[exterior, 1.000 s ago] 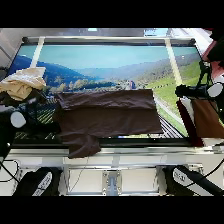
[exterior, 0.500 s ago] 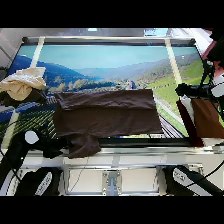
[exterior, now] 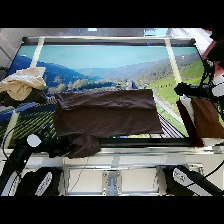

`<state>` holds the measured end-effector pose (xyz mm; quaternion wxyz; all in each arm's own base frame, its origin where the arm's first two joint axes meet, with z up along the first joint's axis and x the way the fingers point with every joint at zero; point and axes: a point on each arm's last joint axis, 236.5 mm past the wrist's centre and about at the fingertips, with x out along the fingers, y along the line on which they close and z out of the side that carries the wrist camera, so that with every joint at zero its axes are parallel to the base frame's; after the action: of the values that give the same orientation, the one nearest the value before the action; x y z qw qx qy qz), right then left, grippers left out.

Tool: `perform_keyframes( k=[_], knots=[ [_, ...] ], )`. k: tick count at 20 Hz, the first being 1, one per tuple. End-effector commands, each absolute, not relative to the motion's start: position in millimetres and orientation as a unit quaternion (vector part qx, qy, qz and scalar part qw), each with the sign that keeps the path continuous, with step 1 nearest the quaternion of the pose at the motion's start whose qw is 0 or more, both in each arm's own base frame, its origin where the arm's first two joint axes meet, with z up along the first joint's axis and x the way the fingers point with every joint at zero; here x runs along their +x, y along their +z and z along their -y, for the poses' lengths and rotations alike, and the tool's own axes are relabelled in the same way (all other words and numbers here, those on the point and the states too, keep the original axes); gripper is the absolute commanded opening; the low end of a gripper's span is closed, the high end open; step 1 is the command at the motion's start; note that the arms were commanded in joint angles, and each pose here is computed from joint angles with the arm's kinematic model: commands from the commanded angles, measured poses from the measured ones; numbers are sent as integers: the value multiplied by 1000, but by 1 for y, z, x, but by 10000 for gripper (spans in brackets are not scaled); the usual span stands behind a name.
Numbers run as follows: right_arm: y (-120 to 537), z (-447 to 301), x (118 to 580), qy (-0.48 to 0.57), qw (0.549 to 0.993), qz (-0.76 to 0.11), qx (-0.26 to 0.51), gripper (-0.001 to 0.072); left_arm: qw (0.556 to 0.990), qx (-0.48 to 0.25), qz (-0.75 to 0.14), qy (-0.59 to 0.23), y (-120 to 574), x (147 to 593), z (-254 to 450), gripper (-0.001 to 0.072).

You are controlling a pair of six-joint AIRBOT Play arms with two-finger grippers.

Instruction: Fold the shirts.

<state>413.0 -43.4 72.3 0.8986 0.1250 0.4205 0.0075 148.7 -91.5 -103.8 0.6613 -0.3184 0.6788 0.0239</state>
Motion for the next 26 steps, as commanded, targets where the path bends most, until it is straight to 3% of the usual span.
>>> perform_keyframes(
  k=[1,4,6,16,17,18,23,25,26],
  knots=[
    [73,42,413,9,899,-419,129,393,666,-320,-674,18,-103,152,93,222],
    [72,41,413,10,898,-421,129,393,667,-315,-675,13,-101,152,93,249],
    [72,41,412,10,898,-422,129,393,680,-308,-666,5,-94,161,92,373],
    [64,43,403,10,888,-445,114,394,655,-284,-700,8,-103,136,88,393],
    [64,43,402,10,887,-447,114,394,658,-284,-698,9,-103,138,88,496],
    [64,43,402,10,888,-446,115,394,660,-284,-695,9,-103,139,87,542],
    [65,43,403,10,888,-444,115,393,681,-311,-663,6,-99,160,92,532],
    [65,43,403,10,888,-445,116,394,680,-332,-654,1,-97,165,99,409],
    [64,42,403,10,887,-445,119,393,676,-342,-653,0,-98,165,102,311]
  ],
)
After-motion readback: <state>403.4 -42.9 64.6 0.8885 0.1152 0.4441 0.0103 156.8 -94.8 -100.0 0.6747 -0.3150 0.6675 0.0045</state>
